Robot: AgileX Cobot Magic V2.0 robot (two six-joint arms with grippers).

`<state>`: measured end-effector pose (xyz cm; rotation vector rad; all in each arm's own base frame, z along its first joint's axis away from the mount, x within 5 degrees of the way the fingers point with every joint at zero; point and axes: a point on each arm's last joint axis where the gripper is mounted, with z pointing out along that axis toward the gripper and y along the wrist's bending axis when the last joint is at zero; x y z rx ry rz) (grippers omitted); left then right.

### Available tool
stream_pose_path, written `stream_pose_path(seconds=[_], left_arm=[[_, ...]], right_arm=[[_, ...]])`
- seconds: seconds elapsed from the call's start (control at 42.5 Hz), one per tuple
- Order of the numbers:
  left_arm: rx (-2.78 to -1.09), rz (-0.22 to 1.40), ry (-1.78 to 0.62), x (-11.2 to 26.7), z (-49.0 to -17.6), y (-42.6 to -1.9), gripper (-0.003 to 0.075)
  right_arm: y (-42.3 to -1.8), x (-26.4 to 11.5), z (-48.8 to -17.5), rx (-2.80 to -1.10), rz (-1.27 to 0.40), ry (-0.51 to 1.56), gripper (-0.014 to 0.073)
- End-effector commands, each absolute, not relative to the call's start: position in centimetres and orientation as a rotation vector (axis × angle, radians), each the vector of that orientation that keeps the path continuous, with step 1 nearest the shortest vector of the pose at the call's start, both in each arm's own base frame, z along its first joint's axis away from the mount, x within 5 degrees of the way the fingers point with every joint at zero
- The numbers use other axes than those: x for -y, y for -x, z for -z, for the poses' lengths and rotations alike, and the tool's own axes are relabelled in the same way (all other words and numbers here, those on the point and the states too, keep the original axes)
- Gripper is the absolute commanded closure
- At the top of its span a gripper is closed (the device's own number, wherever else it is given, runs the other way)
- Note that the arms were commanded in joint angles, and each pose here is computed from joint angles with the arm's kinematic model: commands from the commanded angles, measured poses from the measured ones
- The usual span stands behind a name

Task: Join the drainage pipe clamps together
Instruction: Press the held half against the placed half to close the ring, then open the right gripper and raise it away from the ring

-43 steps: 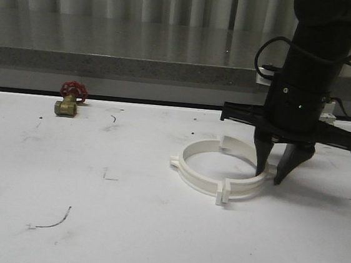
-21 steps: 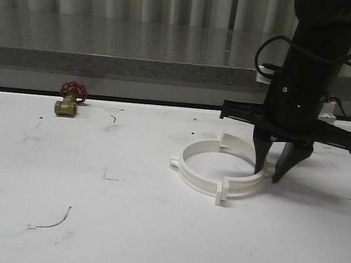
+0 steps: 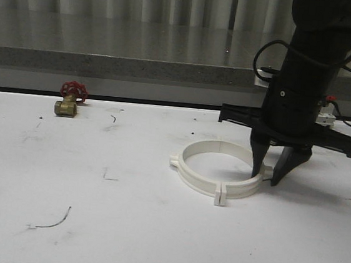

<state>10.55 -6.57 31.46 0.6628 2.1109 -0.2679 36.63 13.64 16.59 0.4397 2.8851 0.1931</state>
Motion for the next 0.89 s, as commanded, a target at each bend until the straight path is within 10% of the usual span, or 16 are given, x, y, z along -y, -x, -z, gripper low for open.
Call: stream_pose_path(seconds=[0.0,0.306,0.87], left_arm=[[-2.020,0.301,-0.627,6.8,-32.9,-10.8,0.0426],[-2.020,0.301,-0.627,6.8,-32.9,-10.8,0.0426],[-2.020,0.301,-0.627,6.8,-32.9,-10.8,0.0426]], right_arm=[[-36.9,-13.9,-19.2,-2.801,-0.254,-0.418,0.0277],[-36.9,-13.7,-20.7,-2.751,-0.268,-0.391,0.0263],[-26.9,-4.9,-34.2,-2.377,-0.091,0.226,0.0263]])
